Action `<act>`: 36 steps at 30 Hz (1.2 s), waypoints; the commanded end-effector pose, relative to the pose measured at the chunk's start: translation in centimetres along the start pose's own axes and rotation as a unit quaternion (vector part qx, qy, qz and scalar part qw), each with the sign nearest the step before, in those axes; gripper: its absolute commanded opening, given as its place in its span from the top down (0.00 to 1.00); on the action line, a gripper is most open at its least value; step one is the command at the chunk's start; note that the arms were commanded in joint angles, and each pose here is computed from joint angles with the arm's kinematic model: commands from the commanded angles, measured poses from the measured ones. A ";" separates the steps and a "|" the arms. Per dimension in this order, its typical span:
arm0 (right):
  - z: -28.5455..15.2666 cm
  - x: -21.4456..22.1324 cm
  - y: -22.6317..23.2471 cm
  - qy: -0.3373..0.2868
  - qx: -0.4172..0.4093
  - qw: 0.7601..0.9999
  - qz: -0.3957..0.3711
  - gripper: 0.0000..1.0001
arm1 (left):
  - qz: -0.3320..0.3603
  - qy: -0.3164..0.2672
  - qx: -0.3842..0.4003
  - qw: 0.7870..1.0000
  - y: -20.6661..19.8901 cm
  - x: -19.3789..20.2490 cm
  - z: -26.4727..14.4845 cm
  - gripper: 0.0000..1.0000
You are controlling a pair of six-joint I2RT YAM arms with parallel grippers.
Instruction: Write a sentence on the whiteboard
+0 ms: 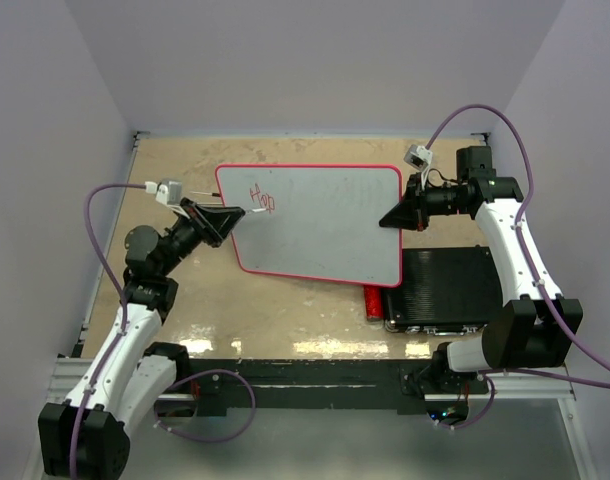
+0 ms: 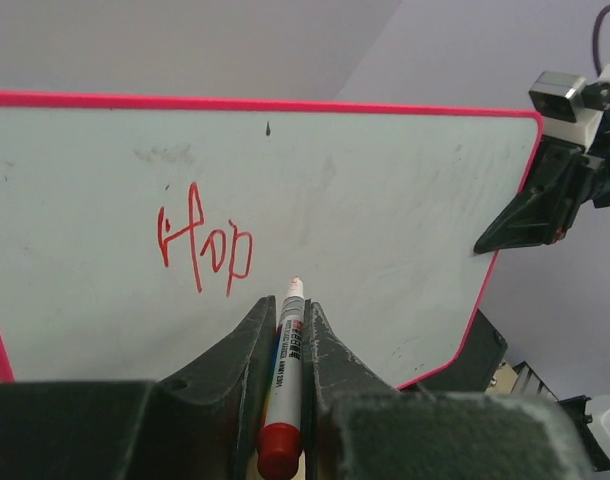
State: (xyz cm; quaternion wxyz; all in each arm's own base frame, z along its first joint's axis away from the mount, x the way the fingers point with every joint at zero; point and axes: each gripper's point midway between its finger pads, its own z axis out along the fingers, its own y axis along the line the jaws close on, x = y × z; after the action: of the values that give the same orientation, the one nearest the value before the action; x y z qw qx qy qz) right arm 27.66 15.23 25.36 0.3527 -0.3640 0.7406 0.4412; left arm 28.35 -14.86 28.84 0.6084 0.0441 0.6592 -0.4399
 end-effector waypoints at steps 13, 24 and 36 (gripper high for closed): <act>-0.1 -0.8 0.8 -0.009 -0.003 0.999 -0.038 1.00 | 0.070 -0.049 -0.142 0.986 4.5 -4.0 1.1 1.00; -0.1 -0.7 0.7 -0.008 -0.004 0.999 -0.036 1.00 | 0.075 -0.044 -0.131 0.988 4.6 -4.5 2.3 1.00; 0.0 -0.7 0.5 -0.007 -0.004 0.999 -0.035 1.00 | 0.071 -0.039 -0.116 0.990 4.2 -4.3 2.6 1.00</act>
State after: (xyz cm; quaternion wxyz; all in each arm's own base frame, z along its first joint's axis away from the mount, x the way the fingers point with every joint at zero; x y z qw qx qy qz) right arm 27.62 15.24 25.37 0.3510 -0.3615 0.7419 0.4425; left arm 33.65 -11.87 27.29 0.6318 -0.0176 0.7085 -0.3140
